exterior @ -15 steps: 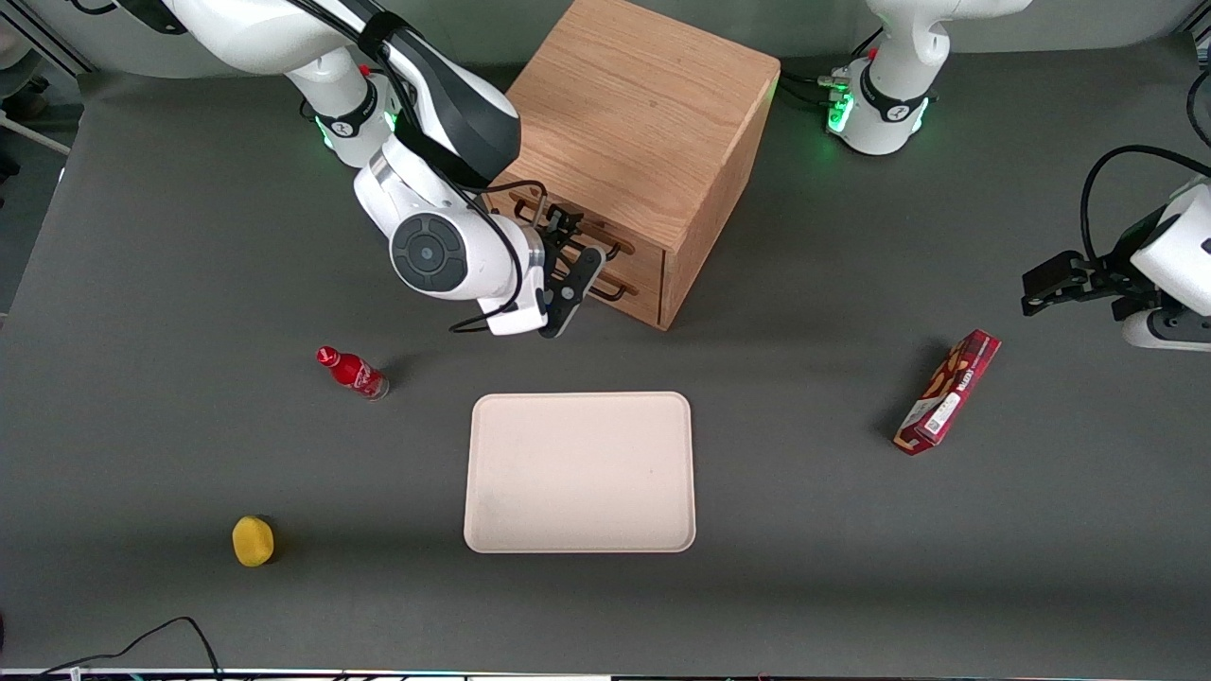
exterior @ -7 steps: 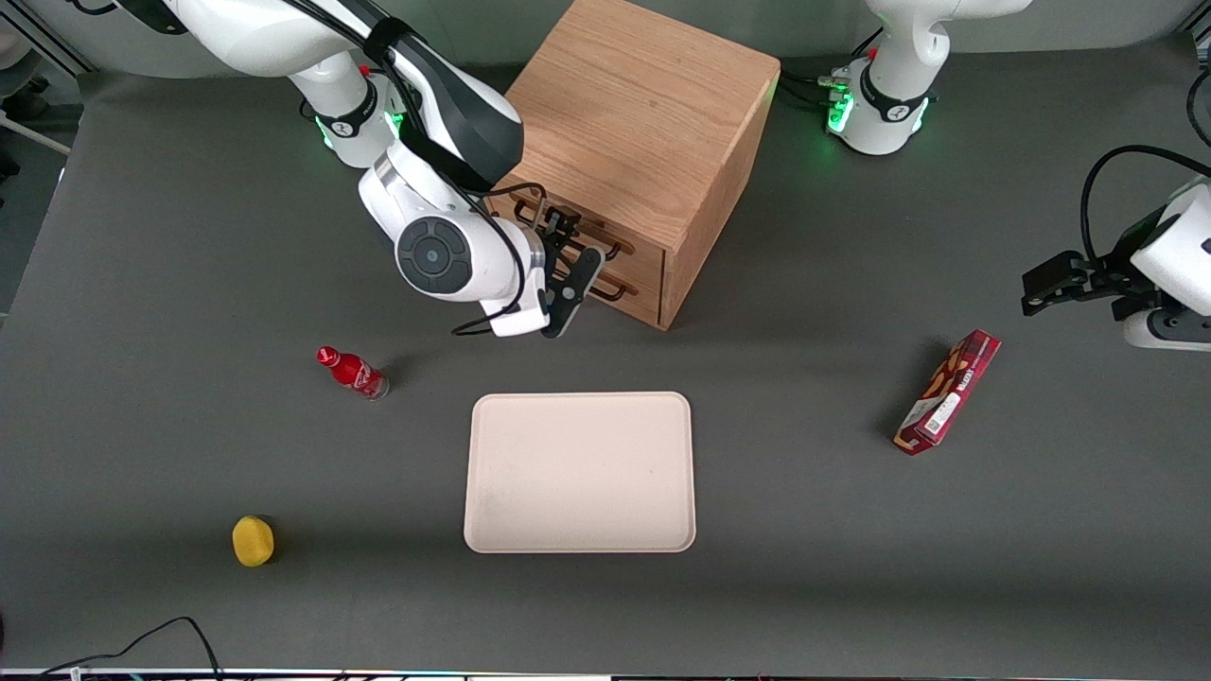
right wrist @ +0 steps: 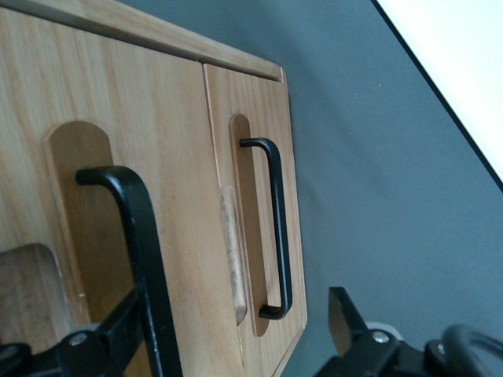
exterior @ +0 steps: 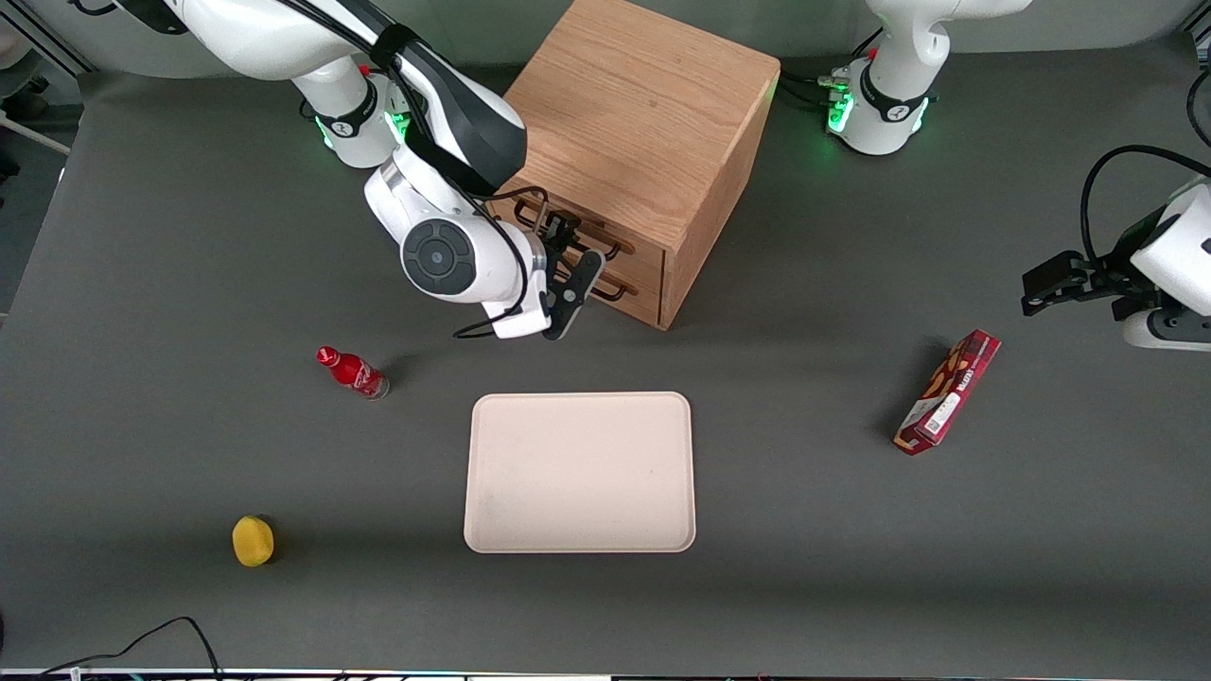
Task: Open upper drawer
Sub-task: 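Pull the upper drawer outward from the cabinet with the right gripper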
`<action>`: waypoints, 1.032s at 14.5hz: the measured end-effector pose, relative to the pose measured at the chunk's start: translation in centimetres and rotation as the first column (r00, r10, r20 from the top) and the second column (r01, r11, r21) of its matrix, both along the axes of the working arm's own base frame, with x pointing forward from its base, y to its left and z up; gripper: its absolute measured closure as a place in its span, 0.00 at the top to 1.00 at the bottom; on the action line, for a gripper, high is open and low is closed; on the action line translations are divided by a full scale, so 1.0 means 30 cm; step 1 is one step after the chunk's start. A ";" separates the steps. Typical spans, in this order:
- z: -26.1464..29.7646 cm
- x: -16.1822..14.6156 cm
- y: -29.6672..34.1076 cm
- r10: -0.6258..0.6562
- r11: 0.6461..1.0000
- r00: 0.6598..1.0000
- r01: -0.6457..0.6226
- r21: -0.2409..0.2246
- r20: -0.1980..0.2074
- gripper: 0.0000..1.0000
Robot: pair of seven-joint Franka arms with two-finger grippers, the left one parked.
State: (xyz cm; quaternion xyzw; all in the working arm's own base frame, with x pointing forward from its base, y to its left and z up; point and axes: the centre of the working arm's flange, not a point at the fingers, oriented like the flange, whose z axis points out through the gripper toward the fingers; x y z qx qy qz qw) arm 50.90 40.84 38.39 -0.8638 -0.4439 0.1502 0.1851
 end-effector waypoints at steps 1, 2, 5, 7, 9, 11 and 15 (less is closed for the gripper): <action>-0.002 -0.002 0.000 0.003 1.000 1.000 -0.003 0.000 0.000 1.00; -0.006 -0.004 0.001 0.004 1.000 1.000 -0.004 -0.001 0.001 1.00; -0.020 -0.018 0.006 0.001 1.000 1.000 -0.001 0.005 0.022 1.00; -0.031 -0.031 0.006 0.001 1.000 0.999 -0.001 0.004 0.032 1.00; -0.033 -0.037 0.004 0.002 1.000 0.999 -0.002 0.002 0.038 1.00; -0.033 -0.039 0.003 0.004 1.000 0.999 -0.004 0.000 0.042 1.00; -0.034 -0.039 0.002 0.009 1.000 0.999 -0.009 -0.006 0.049 1.00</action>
